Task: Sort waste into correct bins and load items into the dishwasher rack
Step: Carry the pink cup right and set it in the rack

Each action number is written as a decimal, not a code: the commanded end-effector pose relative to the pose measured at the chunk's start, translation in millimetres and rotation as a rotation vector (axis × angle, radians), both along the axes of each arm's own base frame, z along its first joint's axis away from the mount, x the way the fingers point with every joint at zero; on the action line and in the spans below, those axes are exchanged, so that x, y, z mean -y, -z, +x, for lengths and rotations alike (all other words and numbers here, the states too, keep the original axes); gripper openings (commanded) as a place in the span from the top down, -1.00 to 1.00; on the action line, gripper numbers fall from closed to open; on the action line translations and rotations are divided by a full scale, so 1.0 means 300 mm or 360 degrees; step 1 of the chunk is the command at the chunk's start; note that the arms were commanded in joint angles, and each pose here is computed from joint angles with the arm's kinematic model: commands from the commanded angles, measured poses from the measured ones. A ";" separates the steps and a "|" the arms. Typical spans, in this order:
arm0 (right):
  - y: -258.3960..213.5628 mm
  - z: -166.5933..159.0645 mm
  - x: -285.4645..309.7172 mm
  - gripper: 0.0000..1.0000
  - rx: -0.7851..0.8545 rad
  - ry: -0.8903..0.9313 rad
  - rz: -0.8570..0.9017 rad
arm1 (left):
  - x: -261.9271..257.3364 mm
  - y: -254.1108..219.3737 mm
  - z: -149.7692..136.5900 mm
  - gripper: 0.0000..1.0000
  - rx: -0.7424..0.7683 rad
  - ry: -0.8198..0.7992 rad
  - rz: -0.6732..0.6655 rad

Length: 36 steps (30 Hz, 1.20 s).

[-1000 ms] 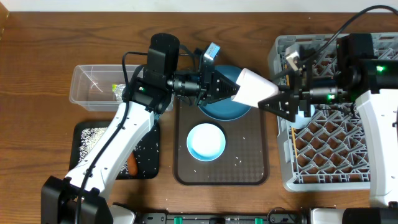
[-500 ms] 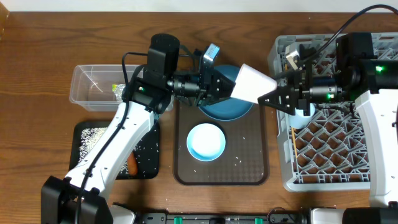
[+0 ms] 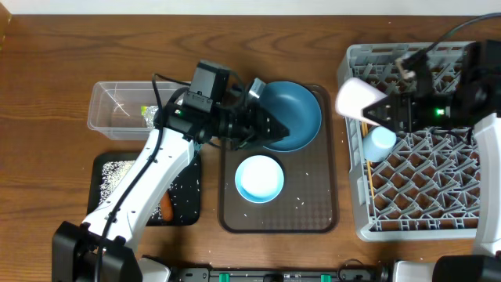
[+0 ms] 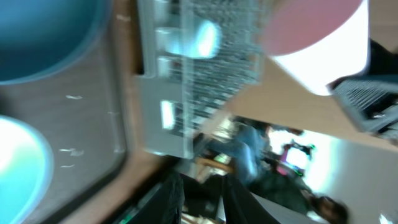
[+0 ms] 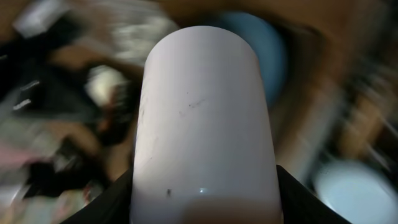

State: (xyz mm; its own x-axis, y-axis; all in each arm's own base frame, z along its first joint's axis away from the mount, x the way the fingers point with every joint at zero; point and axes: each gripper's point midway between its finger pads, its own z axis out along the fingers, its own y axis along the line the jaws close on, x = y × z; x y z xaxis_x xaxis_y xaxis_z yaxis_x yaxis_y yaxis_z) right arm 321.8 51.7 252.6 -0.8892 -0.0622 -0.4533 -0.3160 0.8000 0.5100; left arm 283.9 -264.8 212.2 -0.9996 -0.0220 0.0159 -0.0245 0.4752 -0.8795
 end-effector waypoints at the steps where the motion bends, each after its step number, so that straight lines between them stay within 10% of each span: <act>1: 0.042 -0.007 0.246 0.43 -0.0237 0.0609 -0.0463 | -0.066 0.094 0.041 0.50 0.0154 -0.0081 0.0295; 10: 0.070 0.015 0.418 0.46 -0.0260 0.0947 -0.0823 | -0.112 0.146 0.038 0.50 0.0147 -0.0114 0.0462; 36: 0.417 0.253 0.302 0.48 -0.0429 0.0678 -0.0882 | -0.131 0.161 0.055 0.50 0.0181 -0.0148 0.0532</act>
